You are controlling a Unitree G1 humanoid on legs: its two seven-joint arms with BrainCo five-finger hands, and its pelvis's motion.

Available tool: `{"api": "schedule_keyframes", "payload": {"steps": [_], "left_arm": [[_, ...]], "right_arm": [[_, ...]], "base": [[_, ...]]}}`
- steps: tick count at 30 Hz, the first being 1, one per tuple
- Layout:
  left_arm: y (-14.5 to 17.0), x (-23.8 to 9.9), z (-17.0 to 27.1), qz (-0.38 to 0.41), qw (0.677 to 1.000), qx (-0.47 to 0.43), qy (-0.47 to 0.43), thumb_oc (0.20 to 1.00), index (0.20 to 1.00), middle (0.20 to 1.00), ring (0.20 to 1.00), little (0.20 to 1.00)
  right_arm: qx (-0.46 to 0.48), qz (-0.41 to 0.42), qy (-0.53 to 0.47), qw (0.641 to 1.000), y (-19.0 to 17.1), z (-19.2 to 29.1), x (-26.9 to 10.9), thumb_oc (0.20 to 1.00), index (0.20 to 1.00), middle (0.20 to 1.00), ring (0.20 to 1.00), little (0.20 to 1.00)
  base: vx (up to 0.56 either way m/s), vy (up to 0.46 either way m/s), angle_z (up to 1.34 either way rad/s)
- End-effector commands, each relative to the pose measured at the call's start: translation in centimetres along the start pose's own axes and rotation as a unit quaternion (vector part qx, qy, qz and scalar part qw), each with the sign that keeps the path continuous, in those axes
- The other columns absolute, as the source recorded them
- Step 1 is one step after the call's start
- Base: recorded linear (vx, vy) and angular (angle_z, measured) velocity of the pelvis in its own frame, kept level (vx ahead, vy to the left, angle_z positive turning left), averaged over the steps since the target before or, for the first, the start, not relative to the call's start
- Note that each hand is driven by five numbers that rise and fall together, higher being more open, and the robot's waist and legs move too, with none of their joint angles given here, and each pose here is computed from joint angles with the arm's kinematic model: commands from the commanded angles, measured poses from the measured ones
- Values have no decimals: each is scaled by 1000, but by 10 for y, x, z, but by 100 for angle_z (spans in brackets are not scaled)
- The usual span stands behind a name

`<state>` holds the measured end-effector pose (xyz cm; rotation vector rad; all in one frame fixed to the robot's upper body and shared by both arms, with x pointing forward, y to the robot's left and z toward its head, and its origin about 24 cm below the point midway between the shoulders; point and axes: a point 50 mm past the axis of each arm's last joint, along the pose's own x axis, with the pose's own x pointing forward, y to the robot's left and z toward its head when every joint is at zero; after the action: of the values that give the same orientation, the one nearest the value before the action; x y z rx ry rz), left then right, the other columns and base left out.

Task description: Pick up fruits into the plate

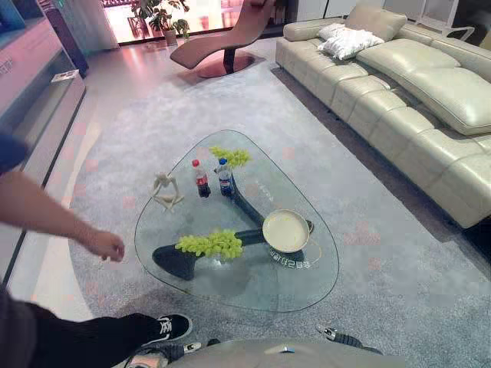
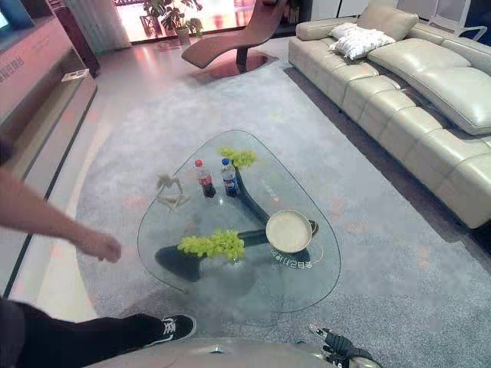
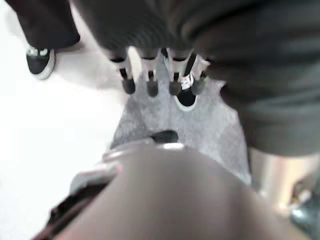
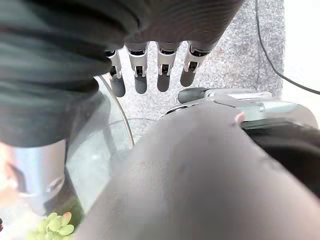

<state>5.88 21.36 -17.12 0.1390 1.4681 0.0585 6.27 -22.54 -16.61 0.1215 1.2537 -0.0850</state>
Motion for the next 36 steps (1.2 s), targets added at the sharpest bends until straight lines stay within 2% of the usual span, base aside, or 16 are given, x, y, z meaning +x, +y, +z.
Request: {"api": "schedule_keyframes", "payload": {"steps": [1,5,11,15,26,31,36], "left_arm": [[-7,-2,28,-23,999,18,-45,1000,1000,1000,1000,1000],[-3,-3,26,-32,999,9,-22,1000,1000,1000,1000,1000],[3,-3,29,-19,999,11,-34,1000,1000,1000,1000,1000],[7,-3,29,11,998,42,-36,1000,1000,1000,1000,1000],[16,-7,48,21,991,115,-68,1000,1000,1000,1000,1000],[26,-12,75,82,977,143,-134,1000,1000,1000,1000,1000],[42,-32,129,159,939,199,-233,1000,1000,1000,1000,1000]], "right_arm": [[6,48,-43,998,38,35,11,1000,1000,1000,1000,1000],[1,46,-43,998,34,38,10,1000,1000,1000,1000,1000],[2,41,-41,998,29,40,9,1000,1000,1000,1000,1000],[3,39,-40,998,28,40,9,1000,1000,1000,1000,1000],[-34,30,-57,997,25,54,8,1000,1000,1000,1000,1000],[-39,47,-85,995,28,68,8,1000,1000,1000,1000,1000],[-36,45,-117,991,17,96,3,1000,1000,1000,1000,1000]], "base": [[-81,-69,-32],[0,0,0],[15,-2,1],[18,-4,1],[11,-16,0],[13,-31,-1],[-54,40,-1]]}}
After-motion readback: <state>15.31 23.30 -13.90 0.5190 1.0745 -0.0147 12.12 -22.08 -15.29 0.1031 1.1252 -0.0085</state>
